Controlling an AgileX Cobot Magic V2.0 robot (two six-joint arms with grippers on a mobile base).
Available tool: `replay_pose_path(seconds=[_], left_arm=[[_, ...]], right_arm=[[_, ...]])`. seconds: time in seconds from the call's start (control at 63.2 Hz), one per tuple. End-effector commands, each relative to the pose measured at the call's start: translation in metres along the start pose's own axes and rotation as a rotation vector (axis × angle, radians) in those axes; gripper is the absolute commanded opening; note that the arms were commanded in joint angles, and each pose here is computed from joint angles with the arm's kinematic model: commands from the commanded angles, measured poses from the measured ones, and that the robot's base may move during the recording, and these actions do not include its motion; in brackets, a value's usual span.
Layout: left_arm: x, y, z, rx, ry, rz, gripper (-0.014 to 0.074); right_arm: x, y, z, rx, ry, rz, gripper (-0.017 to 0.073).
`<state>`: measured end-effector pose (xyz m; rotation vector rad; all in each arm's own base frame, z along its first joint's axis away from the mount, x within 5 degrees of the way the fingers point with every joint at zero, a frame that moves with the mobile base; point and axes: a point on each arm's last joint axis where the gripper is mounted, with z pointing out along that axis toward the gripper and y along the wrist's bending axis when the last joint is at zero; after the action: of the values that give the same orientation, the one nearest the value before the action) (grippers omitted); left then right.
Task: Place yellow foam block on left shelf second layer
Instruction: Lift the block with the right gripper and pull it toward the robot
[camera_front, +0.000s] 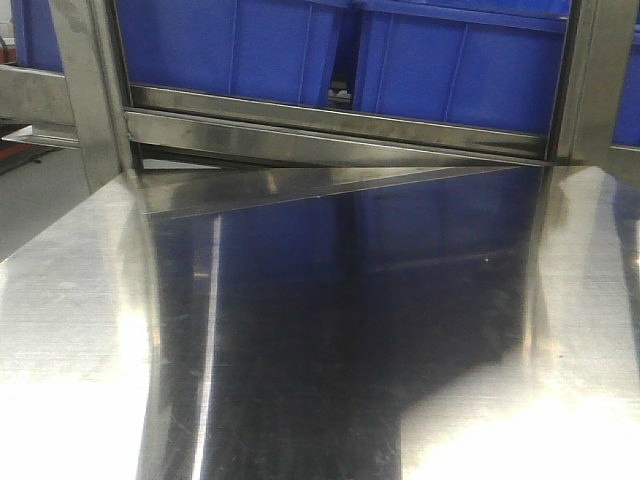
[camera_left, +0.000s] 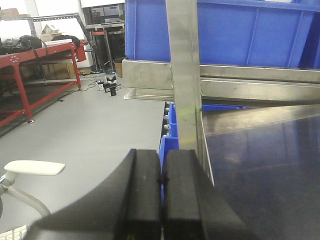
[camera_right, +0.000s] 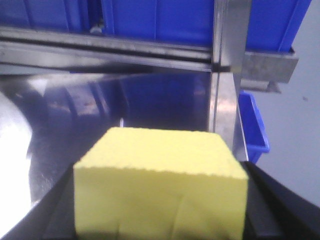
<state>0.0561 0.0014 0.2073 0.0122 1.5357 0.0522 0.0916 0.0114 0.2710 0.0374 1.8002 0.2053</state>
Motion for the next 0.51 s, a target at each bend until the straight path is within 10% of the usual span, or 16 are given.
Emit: replay_pose_path(seconds=[0.0,0.142,0.49], left_arm=[[0.001,0.000,-0.001,-0.003,-0.075,-0.010,0.0124],[0.001,0.000,-0.001,-0.003,-0.075,-0.010,0.0124],[0.001,0.000,-0.001,-0.003,-0.075,-0.010,0.0124]], right_arm=[[-0.018,0.003,-0.009,-0.021,-0.162,-0.055,0.0522],[-0.021,0.002,-0.021,0.000,-0.235,-0.178,0.0522],[-0.021,0.001,-0.026,0.000,-0.257,-0.178,0.0522]])
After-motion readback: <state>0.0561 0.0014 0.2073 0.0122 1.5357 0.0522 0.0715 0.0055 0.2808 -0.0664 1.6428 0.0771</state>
